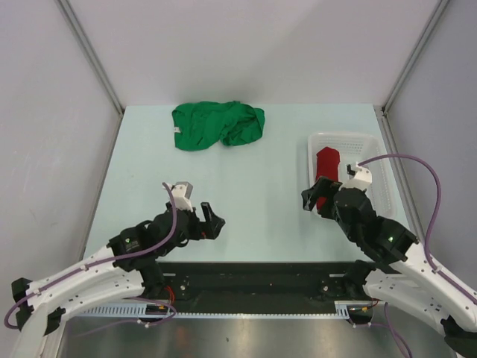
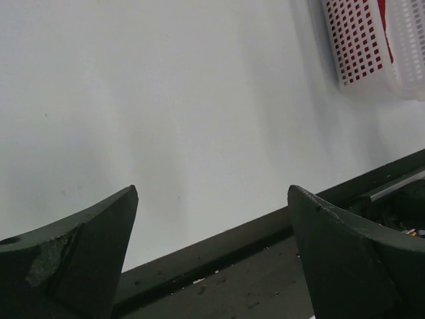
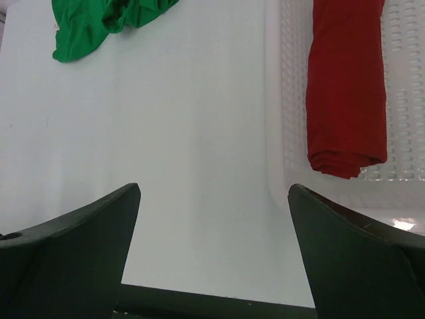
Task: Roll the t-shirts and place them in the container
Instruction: Move the T-shirt to the center of the board.
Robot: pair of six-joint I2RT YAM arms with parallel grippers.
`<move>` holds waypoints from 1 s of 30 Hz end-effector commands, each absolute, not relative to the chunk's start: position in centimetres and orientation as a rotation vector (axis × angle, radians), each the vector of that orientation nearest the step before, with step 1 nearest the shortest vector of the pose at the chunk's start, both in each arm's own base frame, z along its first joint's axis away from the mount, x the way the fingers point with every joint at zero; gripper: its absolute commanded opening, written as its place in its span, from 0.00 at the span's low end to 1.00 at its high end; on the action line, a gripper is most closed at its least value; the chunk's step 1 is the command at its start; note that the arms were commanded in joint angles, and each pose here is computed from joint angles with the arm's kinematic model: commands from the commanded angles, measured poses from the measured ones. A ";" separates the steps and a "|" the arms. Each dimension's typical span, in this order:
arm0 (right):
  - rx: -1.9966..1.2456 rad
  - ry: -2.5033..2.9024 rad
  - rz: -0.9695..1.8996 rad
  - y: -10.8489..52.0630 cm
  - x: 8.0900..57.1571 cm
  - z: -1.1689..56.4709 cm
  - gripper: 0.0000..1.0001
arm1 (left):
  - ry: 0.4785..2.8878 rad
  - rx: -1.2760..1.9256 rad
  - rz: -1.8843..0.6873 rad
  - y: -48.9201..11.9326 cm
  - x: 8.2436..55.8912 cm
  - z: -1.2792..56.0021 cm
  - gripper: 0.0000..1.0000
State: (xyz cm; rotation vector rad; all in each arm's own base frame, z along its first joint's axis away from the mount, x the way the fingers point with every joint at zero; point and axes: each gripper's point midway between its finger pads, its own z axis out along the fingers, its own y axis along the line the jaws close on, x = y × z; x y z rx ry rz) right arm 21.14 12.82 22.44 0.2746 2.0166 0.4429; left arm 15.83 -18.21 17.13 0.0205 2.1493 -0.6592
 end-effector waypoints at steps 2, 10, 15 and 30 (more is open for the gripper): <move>0.311 1.990 0.438 12.6 21.5 23.1 1.00 | 2.138 0.015 -0.695 -19.1 16.0 18.5 1.00; 0.182 1.965 0.539 16.5 23.4 24.2 1.00 | 2.061 -0.021 -0.675 -20.7 20.5 21.9 1.00; 0.178 1.997 0.591 17.6 25.6 24.4 1.00 | 2.044 -0.151 -0.643 -20.1 28.1 23.3 0.98; 0.185 2.075 0.640 15.2 28.7 23.1 1.00 | 2.155 -0.200 -0.438 -22.4 51.6 15.1 0.63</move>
